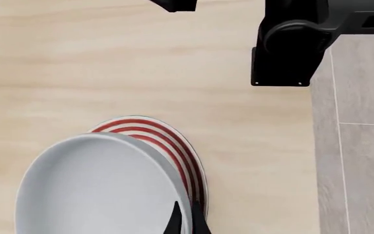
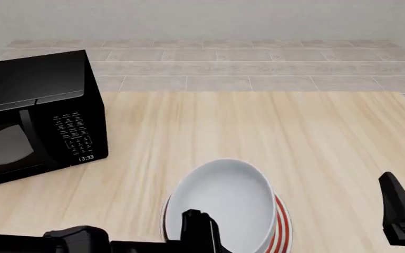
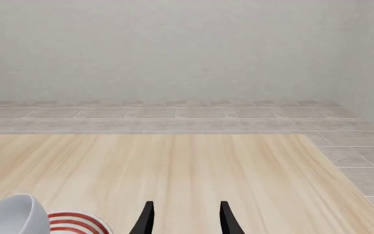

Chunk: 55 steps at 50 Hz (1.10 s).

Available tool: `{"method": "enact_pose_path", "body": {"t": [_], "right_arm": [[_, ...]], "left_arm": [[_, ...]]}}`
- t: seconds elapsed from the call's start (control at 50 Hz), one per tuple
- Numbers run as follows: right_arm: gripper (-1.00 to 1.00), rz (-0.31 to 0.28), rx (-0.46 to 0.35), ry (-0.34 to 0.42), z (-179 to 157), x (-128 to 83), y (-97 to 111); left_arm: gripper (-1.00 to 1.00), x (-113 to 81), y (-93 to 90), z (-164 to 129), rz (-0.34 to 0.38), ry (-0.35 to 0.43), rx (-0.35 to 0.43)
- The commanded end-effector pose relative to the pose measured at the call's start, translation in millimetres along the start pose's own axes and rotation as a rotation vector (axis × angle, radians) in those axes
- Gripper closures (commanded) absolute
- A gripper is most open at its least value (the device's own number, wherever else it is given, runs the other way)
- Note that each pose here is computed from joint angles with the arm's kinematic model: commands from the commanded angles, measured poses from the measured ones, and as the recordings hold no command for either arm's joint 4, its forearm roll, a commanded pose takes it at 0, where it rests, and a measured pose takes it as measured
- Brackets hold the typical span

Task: Pick up the white bowl and put it on the plate.

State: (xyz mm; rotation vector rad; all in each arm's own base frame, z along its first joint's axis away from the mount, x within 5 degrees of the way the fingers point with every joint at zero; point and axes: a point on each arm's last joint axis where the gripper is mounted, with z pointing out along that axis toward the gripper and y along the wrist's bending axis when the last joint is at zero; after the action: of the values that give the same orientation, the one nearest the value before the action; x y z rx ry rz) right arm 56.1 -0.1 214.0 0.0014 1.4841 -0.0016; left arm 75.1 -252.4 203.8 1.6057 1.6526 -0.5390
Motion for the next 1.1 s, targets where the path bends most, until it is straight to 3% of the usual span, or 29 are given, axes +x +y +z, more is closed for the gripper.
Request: {"method": "enact_pose_path", "body": {"t": [0.02, 1.04, 1.06, 1.1], "right_arm": [[-1.00, 0.000, -0.001, 0.001, 0.1, 0.2, 0.1], [-1.00, 0.000, -0.002, 0.001, 0.1, 0.1, 0.1], [-1.00, 0.000, -0.002, 0.001, 0.1, 0.1, 0.1], [-1.00, 0.000, -0.001, 0.001, 0.1, 0.2, 0.1]], "left_arm": [[1.00, 0.0, 0.2, 3.8, 0.048, -0.011, -0.002], [1.00, 5.4, -3.2, 15.0, 0.032, 0.007, 0.008], [-1.00, 5.1, -2.9, 15.0, 0.031, 0.007, 0.008], [-1.00, 5.2, -2.9, 15.6, 0.032, 0.007, 0.008]]}}
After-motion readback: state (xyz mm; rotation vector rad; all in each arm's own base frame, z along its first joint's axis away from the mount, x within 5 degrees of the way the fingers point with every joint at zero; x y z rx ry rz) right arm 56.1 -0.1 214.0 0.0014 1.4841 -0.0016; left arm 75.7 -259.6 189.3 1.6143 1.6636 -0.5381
